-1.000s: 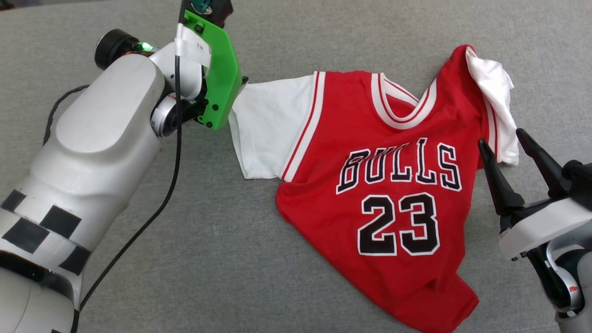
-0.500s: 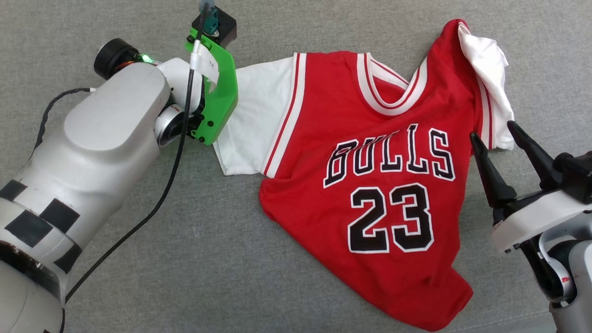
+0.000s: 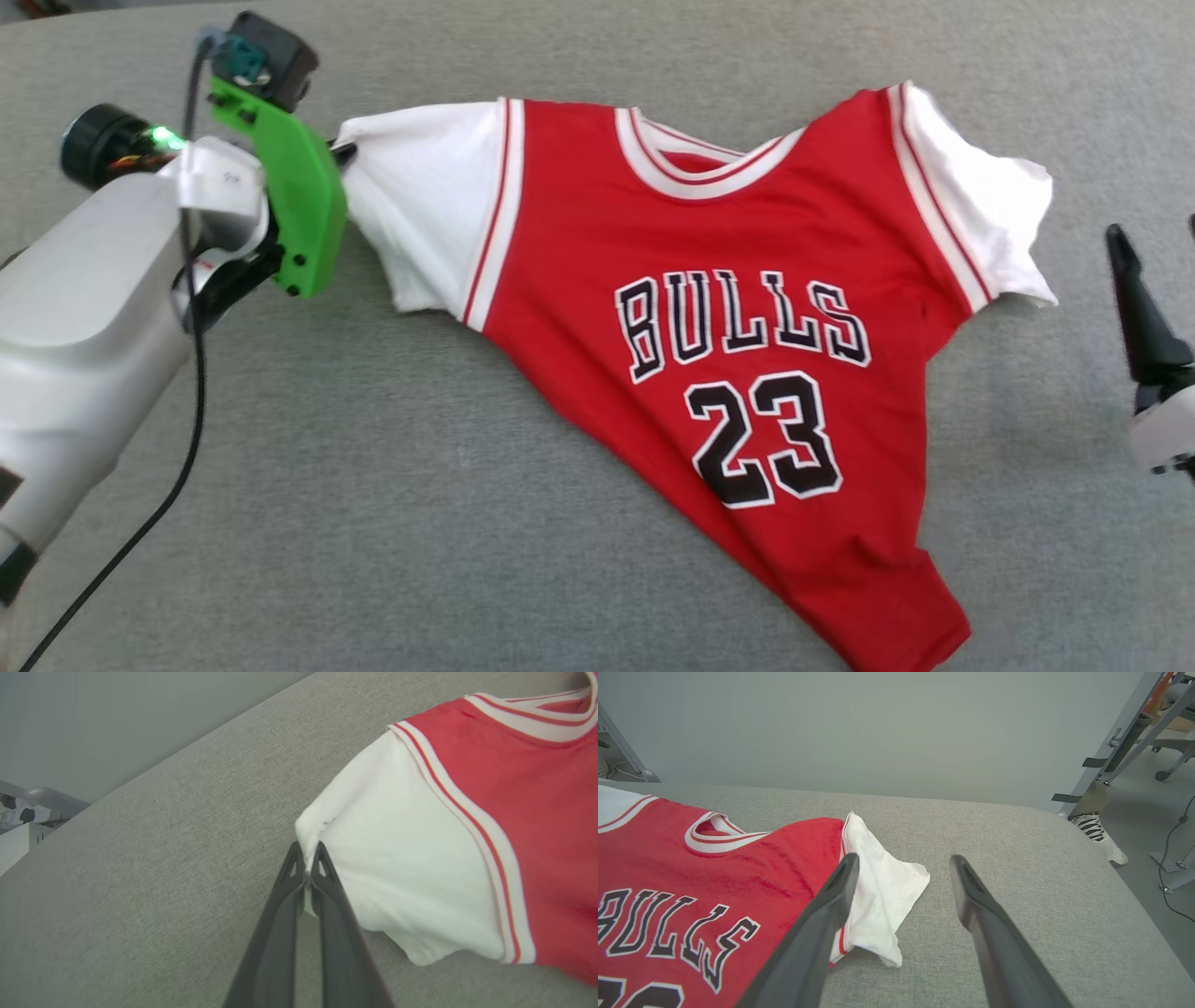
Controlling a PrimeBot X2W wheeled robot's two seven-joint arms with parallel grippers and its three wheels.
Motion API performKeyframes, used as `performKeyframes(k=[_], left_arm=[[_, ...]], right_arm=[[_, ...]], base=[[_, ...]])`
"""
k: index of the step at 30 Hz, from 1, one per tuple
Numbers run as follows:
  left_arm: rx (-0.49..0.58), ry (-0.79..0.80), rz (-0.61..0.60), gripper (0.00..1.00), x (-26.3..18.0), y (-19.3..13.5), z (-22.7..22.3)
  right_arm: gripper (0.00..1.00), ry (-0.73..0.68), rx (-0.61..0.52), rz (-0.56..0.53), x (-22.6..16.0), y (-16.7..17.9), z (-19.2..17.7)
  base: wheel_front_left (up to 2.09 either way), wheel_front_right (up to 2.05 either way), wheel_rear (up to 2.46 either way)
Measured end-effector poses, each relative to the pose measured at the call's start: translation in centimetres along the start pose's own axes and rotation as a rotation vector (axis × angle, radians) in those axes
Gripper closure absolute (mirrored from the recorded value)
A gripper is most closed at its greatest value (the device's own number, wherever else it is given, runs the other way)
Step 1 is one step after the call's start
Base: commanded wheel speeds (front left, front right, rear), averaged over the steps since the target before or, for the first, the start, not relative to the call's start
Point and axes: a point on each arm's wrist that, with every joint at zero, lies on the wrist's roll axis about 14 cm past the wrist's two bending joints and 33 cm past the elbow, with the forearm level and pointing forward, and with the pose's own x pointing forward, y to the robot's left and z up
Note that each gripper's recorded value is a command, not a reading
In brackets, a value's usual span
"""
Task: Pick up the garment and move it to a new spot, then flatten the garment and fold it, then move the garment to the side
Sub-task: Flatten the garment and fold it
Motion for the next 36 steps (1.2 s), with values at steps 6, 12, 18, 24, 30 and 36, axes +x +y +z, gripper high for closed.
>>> performKeyframes(k=[6, 12, 18, 24, 30, 36], left_arm=[[-0.034, -0.031, 0.103, 1.0, -4.1, 3.1, -1.5], [-0.052, -0.084, 0.159, 1.0, -6.4, 4.0, -1.5], [-0.053, -0.116, 0.171, 1.0, -6.3, 4.0, -1.5], [-0.05, -0.142, 0.163, 1.0, -5.2, 3.7, -1.1], [-0.021, -0.144, 0.164, 1.0, -4.0, 4.1, -1.3], [-0.03, -0.122, 0.172, 1.0, -3.0, 4.6, -2.8]], right_arm=[[0.0, 0.002, -0.08, 0.051, 2.4, -0.1, 3.3], [0.0, 0.145, -0.128, 0.133, 6.3, 0.6, 5.0], [0.0, 0.559, -0.116, 0.211, 8.5, 1.5, 0.1], [0.0, 0.798, -0.129, 0.227, 10.3, 2.1, -3.6], [0.0, 0.878, -0.113, 0.213, 12.9, 2.7, -7.3], [0.0, 0.959, -0.099, 0.227, 13.4, 3.8, -12.5]], base=[[0.0, 0.0, 0.0], [0.0, 0.0, 0.0], [0.0, 0.0, 0.0], [0.0, 0.0, 0.0], [0.0, 0.0, 0.0], [0.0, 0.0, 0.0]])
